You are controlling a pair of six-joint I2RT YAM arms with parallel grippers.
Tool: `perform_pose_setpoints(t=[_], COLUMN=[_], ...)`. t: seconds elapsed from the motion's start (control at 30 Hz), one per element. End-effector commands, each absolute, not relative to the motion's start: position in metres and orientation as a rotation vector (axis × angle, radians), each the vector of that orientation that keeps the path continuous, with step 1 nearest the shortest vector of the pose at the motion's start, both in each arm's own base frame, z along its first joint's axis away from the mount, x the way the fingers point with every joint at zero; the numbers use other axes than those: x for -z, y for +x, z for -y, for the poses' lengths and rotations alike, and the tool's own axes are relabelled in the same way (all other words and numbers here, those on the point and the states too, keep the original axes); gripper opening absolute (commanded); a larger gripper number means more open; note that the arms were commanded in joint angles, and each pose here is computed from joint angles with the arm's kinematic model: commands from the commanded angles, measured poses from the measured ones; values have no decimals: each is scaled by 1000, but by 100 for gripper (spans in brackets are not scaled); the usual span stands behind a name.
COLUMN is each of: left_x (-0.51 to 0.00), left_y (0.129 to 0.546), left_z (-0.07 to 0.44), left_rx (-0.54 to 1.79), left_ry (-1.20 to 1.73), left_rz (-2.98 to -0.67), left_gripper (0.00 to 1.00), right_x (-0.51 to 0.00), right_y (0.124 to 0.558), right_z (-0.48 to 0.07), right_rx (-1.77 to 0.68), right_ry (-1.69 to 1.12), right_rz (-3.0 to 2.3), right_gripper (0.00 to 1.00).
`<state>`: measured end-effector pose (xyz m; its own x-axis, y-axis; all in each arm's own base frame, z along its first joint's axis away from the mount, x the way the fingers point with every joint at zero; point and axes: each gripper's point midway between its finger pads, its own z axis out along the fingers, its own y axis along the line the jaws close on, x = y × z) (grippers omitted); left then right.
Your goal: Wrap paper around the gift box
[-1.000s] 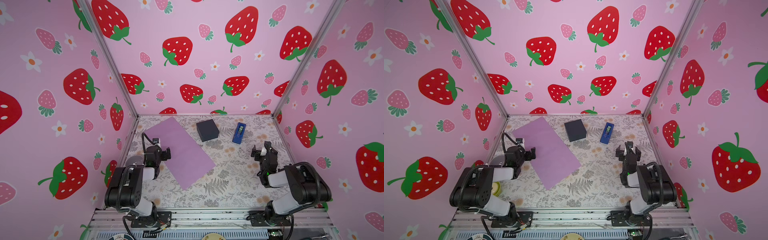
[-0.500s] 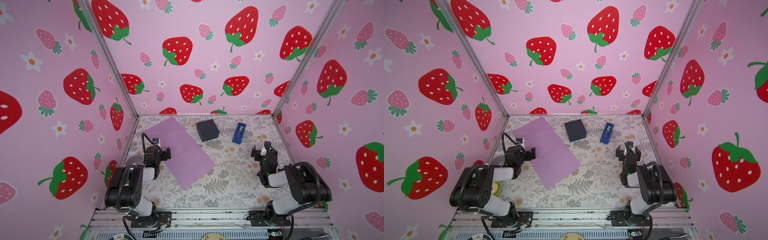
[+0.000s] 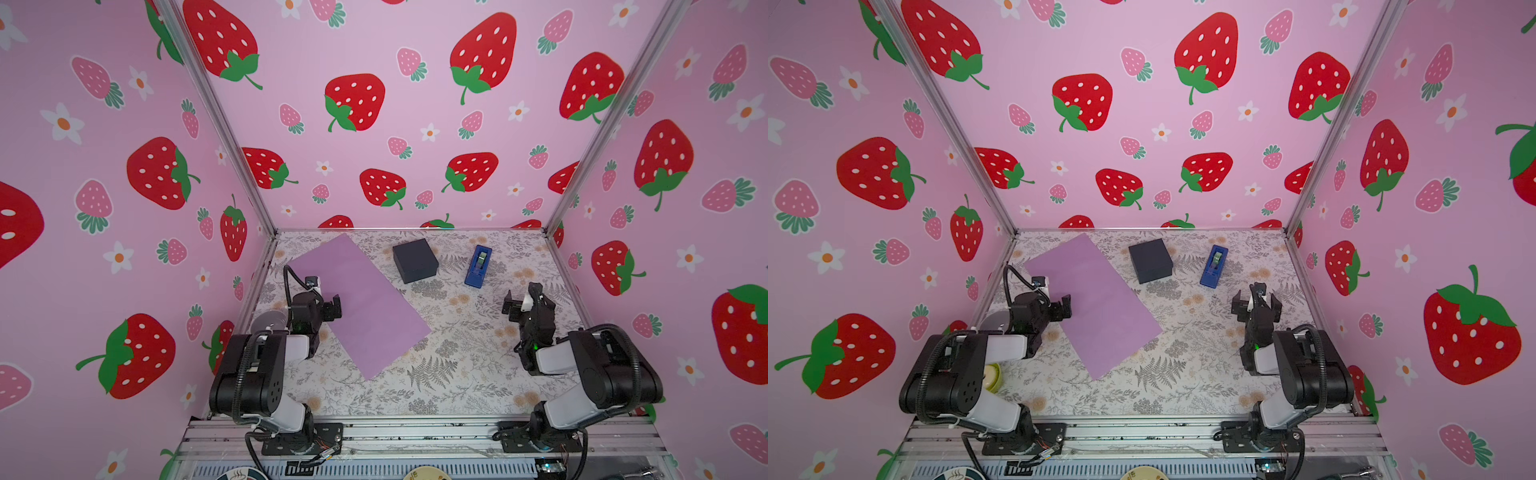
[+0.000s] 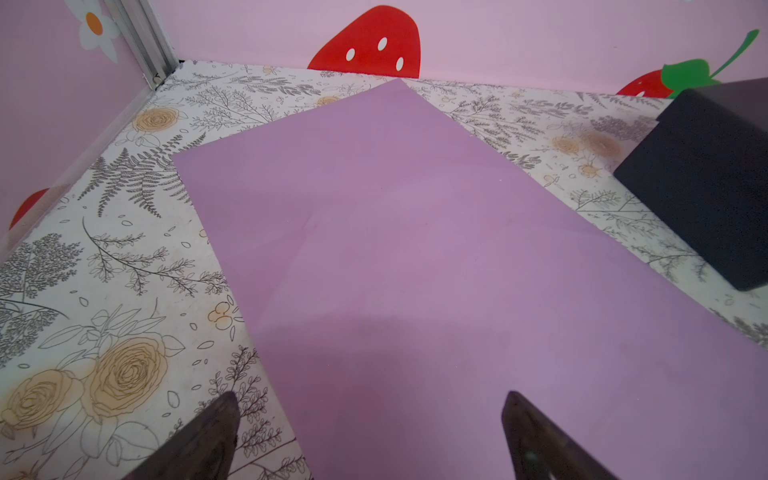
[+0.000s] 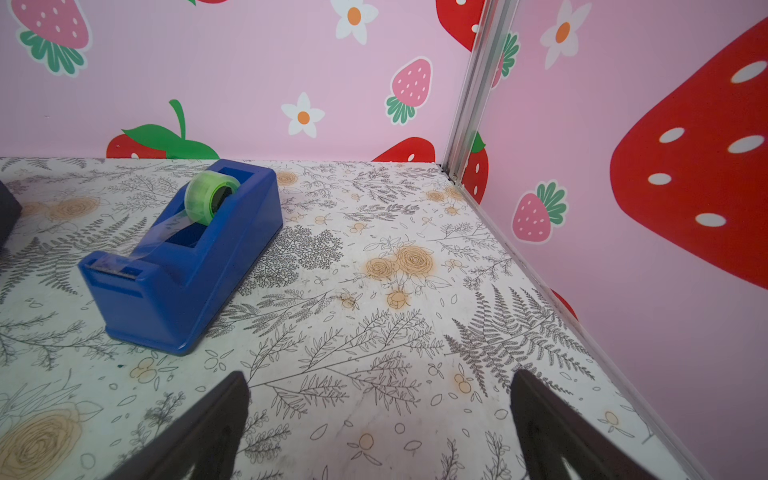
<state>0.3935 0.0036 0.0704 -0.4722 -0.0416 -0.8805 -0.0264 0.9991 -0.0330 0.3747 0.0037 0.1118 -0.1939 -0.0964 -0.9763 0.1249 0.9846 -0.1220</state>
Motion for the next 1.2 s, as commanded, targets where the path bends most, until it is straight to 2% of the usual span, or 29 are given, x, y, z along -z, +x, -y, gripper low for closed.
perform_pose_setpoints(t=[0.0, 0.23, 0.47, 0.57, 0.77, 0.93, 1.17], left_x=[-101, -140, -161, -155, -128, -104, -73], left_y=[410, 402, 372, 353, 304, 278, 262], left_z=[-7, 8, 58, 96, 148, 154, 155], left_rx=[-2, 34, 272, 435, 606, 682, 747], left_ry=[-44, -47, -57, 12, 140, 42, -63], left_rz=[-2060, -2166, -2324, -2445, -2640, -2720, -2779], left_gripper=[99, 98, 93, 91, 91, 91, 91], right_x=[-140, -166, -168, -158, -133, -113, -98], right_y=[383, 391, 376, 363, 316, 270, 222], right_z=[-4, -19, -65, -93, -164, -216, -272], right_rx=[213, 120, -217, -444, -829, -1006, -1157], right_ry=[26, 14, 51, 96, 60, 23, 157], right_rz=[-1717, -1787, -1953, -2080, -2301, -2452, -2534], right_gripper=[100, 100, 94, 88, 81, 80, 85])
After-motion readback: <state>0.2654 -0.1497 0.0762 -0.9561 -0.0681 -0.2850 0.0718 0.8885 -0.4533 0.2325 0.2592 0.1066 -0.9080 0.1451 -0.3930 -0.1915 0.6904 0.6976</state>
